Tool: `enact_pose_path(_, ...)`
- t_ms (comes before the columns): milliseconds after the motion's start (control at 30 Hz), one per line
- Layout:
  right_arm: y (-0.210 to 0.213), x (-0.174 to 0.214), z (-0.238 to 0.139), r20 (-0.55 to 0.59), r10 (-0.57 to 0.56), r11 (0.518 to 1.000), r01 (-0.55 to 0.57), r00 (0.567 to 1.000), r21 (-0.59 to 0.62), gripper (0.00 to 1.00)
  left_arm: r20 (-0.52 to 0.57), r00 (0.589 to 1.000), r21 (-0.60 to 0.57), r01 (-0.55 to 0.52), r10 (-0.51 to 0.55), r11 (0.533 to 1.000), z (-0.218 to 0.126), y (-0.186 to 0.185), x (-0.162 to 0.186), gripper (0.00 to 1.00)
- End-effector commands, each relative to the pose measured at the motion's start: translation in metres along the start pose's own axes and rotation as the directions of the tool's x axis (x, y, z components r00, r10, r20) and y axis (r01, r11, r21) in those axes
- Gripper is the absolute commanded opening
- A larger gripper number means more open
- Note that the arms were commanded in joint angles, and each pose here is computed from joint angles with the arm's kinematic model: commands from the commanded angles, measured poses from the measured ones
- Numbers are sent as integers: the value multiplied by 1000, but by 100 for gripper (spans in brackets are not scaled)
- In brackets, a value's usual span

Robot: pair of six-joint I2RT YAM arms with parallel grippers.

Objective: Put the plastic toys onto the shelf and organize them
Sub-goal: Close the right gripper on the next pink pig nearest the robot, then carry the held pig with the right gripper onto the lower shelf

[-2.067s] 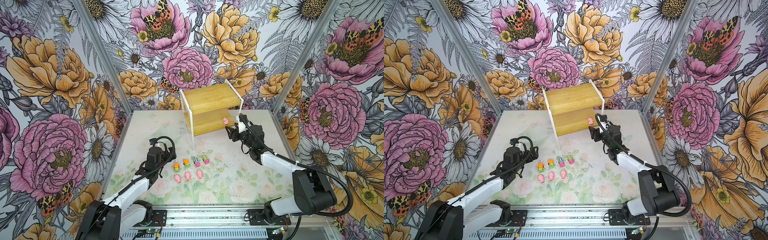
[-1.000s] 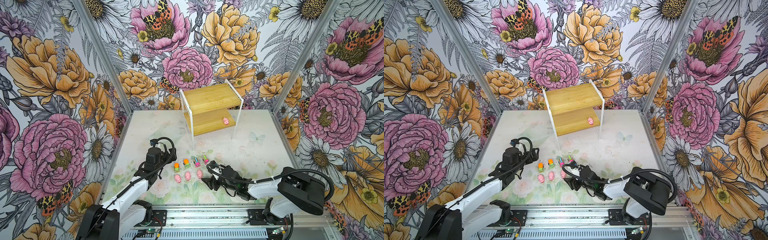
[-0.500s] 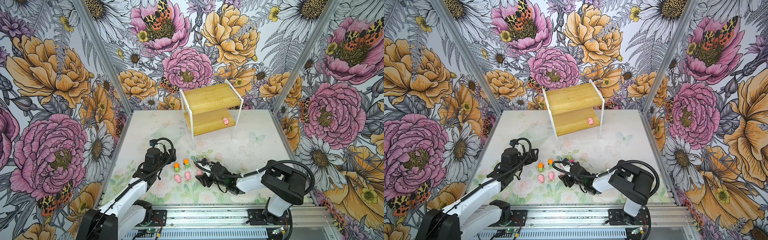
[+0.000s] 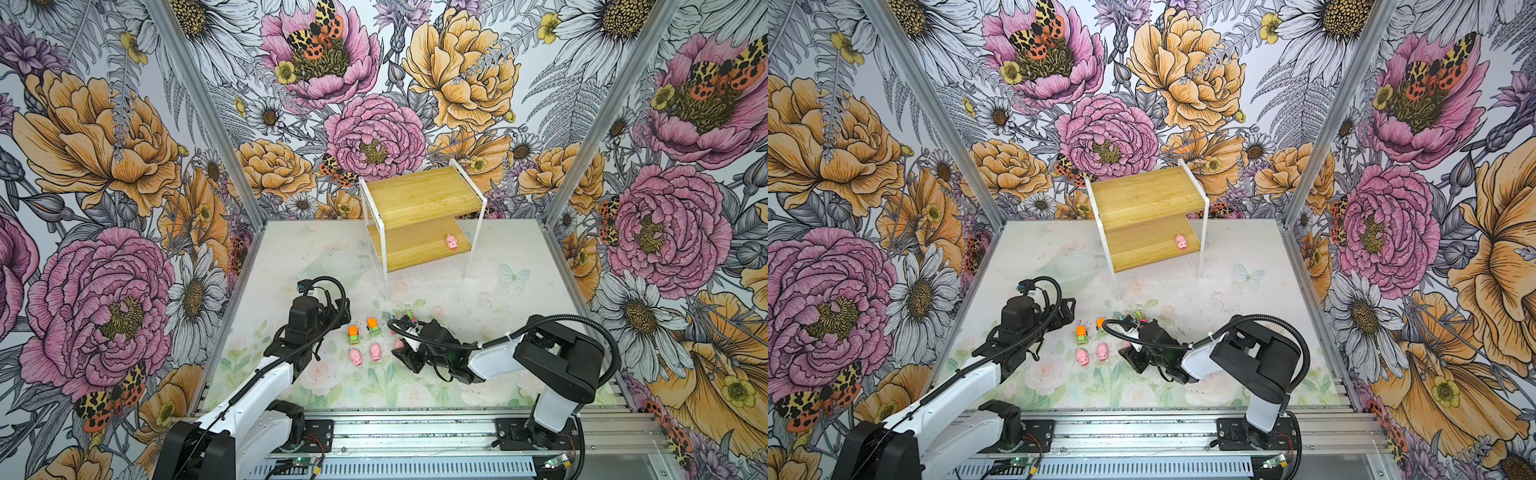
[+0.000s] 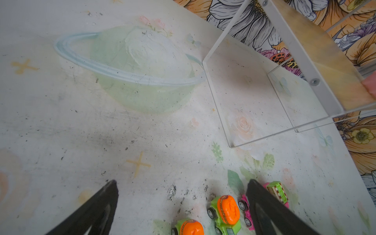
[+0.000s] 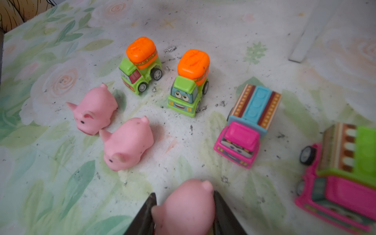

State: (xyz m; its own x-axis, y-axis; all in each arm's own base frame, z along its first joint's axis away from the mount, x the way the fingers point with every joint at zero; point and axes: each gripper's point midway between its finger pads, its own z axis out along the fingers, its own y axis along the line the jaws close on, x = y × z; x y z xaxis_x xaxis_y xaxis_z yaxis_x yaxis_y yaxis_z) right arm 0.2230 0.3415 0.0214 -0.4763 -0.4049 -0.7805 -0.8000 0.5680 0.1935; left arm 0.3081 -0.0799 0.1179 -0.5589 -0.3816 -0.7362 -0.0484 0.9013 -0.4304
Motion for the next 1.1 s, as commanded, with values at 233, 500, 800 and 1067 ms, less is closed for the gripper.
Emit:
enact_pose_path(233,13,10,-5,-28,-30,989,25,999,-149,28,10,1000,-8,-3,3,1000,-3,3,-4,99)
enact_pose_path(500,15,-11,-25,33,-17,984,23,999,-175,26,7,1000,-6,-1,1,1000,-2,1,-4,99)
enact_pose_path(800,-41,-100,-99,278,-23,999,31,960,-23,28,3,1000,-1,-2,2,1000,0,0,-5,99)
enact_pose_path(1067,-124,-162,-142,370,-64,988,7,927,153,29,3,1000,9,4,-4,1000,3,-2,-5,99)
